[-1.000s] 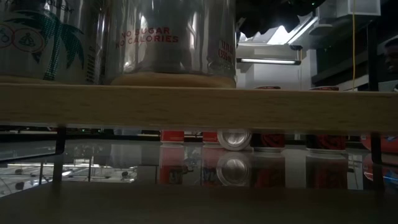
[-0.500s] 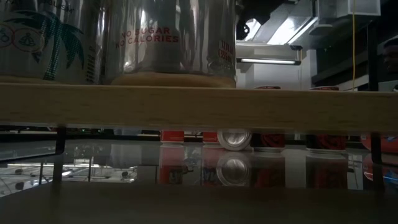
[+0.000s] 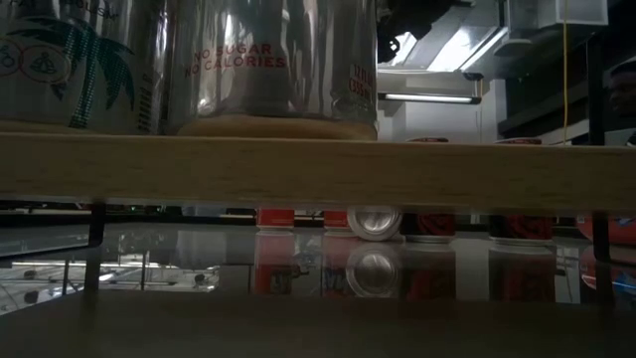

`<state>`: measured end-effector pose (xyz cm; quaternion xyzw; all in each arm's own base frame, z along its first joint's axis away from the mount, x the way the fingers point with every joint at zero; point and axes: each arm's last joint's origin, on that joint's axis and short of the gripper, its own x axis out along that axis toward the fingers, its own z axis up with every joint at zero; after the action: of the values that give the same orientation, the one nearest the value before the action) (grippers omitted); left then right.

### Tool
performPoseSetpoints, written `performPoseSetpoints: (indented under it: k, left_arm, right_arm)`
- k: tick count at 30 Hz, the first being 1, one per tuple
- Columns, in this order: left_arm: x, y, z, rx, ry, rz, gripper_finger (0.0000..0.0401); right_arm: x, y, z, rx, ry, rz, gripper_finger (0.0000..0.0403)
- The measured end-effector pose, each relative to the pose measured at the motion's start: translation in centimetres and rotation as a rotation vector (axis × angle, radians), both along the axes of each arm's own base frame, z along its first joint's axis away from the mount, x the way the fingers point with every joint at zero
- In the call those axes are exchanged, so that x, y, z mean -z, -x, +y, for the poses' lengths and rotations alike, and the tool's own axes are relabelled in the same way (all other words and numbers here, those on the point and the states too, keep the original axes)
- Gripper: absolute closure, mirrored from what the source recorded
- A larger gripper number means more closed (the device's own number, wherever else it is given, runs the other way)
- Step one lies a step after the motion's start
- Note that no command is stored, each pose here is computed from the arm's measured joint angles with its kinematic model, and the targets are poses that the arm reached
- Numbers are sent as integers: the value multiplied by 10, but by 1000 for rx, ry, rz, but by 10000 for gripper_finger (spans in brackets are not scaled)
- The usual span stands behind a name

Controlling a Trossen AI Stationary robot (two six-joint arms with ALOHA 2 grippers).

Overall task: Place canned beverage on shelf
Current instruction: Put the silver soda can on the shelf aligned with the other silver soda can

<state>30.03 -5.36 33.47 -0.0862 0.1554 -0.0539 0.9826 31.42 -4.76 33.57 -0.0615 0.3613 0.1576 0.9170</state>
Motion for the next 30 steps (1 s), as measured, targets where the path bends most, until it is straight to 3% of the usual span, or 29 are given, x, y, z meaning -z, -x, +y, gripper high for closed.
performPoseSetpoints:
  k: [6, 13, 19, 30]
  left_arm:
    - [0, -16, -4, 32, 22, 39, 116]
    - [-5, -47, -12, 100, -28, 214, 116]
    - [1, -68, -22, 139, -64, 283, 116]
    - [23, -71, -34, 120, -112, 398, 116]
  right_arm:
    - [0, 0, -1, 14, 15, 3, 20]
    - [1, 1, -2, 63, 67, 25, 20]
    - [7, 7, -2, 61, 89, 115, 20]
    - [11, 13, 1, 24, 37, 174, 20]
